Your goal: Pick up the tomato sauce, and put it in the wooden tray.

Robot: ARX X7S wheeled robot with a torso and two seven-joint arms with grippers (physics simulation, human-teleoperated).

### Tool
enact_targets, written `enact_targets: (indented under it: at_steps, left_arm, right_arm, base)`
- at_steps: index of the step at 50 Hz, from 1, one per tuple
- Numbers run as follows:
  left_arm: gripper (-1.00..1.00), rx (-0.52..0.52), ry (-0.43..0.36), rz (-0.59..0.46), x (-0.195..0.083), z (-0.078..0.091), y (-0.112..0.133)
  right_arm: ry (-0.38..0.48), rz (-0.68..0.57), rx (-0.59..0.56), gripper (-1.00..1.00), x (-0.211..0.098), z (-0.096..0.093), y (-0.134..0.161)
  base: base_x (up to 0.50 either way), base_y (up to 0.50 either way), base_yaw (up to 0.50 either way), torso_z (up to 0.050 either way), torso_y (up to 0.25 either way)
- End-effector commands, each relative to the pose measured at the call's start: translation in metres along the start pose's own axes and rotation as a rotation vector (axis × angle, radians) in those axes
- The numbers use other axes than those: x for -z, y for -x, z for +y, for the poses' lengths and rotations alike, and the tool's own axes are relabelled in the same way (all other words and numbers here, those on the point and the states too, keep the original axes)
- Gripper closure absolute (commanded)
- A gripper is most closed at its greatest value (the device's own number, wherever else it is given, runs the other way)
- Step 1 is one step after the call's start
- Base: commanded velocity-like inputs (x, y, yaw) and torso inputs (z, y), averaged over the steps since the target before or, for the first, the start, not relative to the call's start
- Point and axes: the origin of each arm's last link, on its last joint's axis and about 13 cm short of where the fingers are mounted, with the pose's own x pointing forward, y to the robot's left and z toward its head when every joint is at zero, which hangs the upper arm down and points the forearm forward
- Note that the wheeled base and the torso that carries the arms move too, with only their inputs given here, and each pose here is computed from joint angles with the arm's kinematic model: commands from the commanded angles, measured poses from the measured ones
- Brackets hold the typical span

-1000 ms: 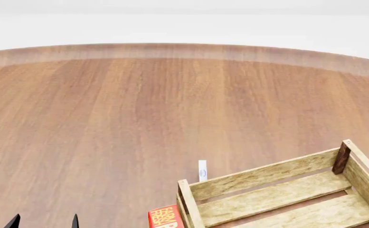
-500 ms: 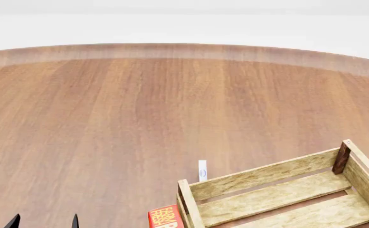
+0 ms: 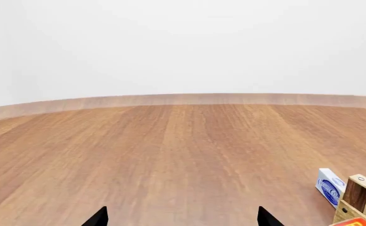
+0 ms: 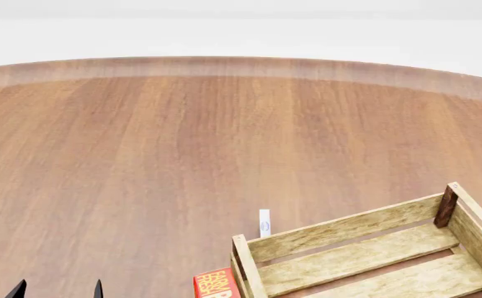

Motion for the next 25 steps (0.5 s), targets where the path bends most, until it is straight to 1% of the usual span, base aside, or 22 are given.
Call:
enact_targets:
  at_steps: [1, 9, 19, 25]
  left_arm:
    - [-1.00, 0.000, -0.003, 0.000, 0.001, 0.000, 0.000]
    - [-1.00, 0.000, -0.003, 0.000, 0.001, 0.000, 0.000]
    - [-1.00, 0.000, -0.003, 0.001, 0.001, 0.000, -0.001]
    - [-1.00, -0.001, -0.002, 0.001, 0.000, 0.000, 0.000]
  right_arm:
    - [-0.021, 0.017, 0.002, 1.00, -0.004, -0.003, -0.015]
    - [-0.001, 0.012, 0.018, 1.00, -0.005, -0.005, -0.027]
    - [0.055, -0.007, 0.047, 1.00, -0.006, -0.010, -0.047]
    - [0.066, -0.013, 0.075, 1.00, -0.008, -0.015, -0.060]
  base:
    - [0.00, 0.00, 0.00, 0.000, 0.000]
    - [0.00, 0.00, 0.00, 0.000, 0.000]
    - [0.00, 0.00, 0.00, 0.000, 0.000]
    - [0.00, 0.00, 0.00, 0.000, 0.000]
